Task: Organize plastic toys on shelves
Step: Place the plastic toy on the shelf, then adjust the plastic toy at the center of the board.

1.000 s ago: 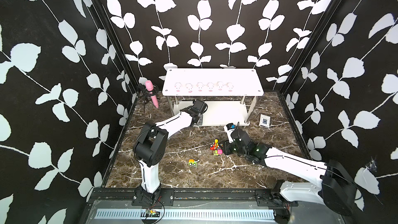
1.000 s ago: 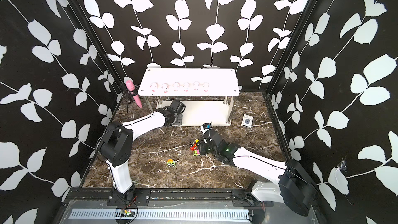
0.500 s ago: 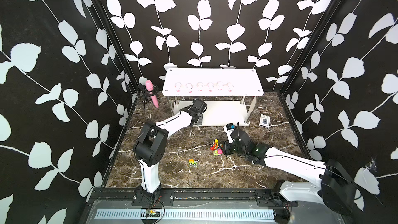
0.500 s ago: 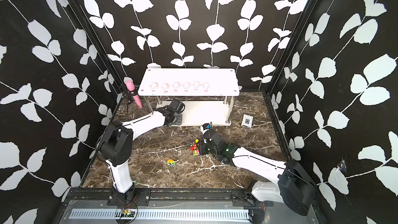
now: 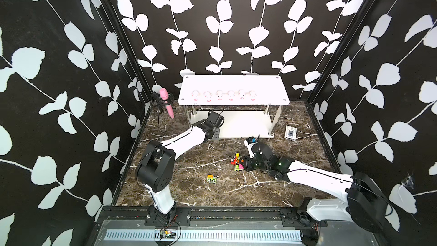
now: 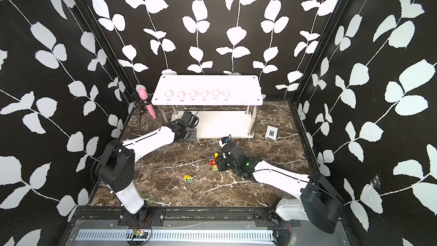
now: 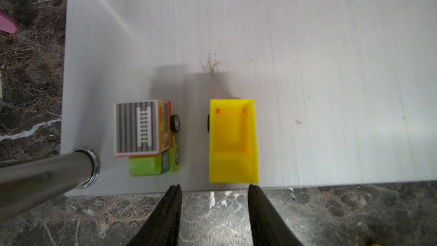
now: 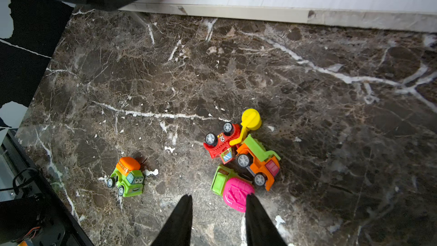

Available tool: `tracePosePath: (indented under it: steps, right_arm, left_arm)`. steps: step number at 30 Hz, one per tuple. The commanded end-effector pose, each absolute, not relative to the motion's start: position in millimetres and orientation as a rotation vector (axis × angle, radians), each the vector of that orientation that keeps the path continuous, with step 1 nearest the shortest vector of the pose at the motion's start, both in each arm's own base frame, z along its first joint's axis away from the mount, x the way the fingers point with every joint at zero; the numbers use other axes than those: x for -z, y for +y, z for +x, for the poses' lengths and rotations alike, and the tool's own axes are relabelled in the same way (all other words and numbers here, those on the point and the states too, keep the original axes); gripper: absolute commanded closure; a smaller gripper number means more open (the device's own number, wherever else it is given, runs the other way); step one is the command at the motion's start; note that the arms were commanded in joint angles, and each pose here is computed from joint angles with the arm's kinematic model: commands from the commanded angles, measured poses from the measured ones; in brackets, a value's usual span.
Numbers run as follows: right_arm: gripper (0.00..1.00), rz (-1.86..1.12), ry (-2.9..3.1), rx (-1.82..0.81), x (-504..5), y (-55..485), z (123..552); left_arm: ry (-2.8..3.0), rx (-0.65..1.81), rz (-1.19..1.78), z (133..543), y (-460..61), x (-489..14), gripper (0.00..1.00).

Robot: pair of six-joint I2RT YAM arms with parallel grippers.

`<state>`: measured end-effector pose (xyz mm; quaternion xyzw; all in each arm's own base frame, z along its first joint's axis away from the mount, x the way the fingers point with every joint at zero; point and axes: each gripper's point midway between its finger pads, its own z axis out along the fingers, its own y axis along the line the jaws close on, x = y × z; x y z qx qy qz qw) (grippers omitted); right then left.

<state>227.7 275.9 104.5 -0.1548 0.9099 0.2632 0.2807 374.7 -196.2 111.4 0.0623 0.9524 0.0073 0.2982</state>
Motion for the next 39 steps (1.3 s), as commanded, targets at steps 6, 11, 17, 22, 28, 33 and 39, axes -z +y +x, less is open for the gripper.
tracePosePath:
  steps: [6,11,17,22,28,33,39]
  right_arm:
    - [0.60,-0.539,2.458,-0.799,-101,297,219]
    - [0.60,-0.713,2.471,-0.857,-98,321,201]
    - [0.59,-0.893,2.480,-0.896,-90,350,176]
    - [0.59,-1.051,2.460,-0.973,-90,378,154]
    - [0.60,-1.181,2.515,-0.946,-67,397,136]
    - [0.60,-1.217,2.522,-0.960,-61,407,129]
    - [0.60,-1.218,2.545,-0.933,-52,412,130]
  left_arm:
    - [2.536,0.053,0.313,311,-200,-130,0.54]
    - [2.591,0.179,0.283,268,-185,-112,0.56]
    - [2.675,0.398,0.214,213,-175,-84,0.63]
    - [2.718,0.614,0.175,172,-185,-67,0.67]
    - [2.746,0.628,0.127,159,-178,-55,0.84]
    - [2.793,0.722,0.162,146,-188,-46,0.96]
    - [2.829,0.741,0.170,137,-187,-39,1.00]
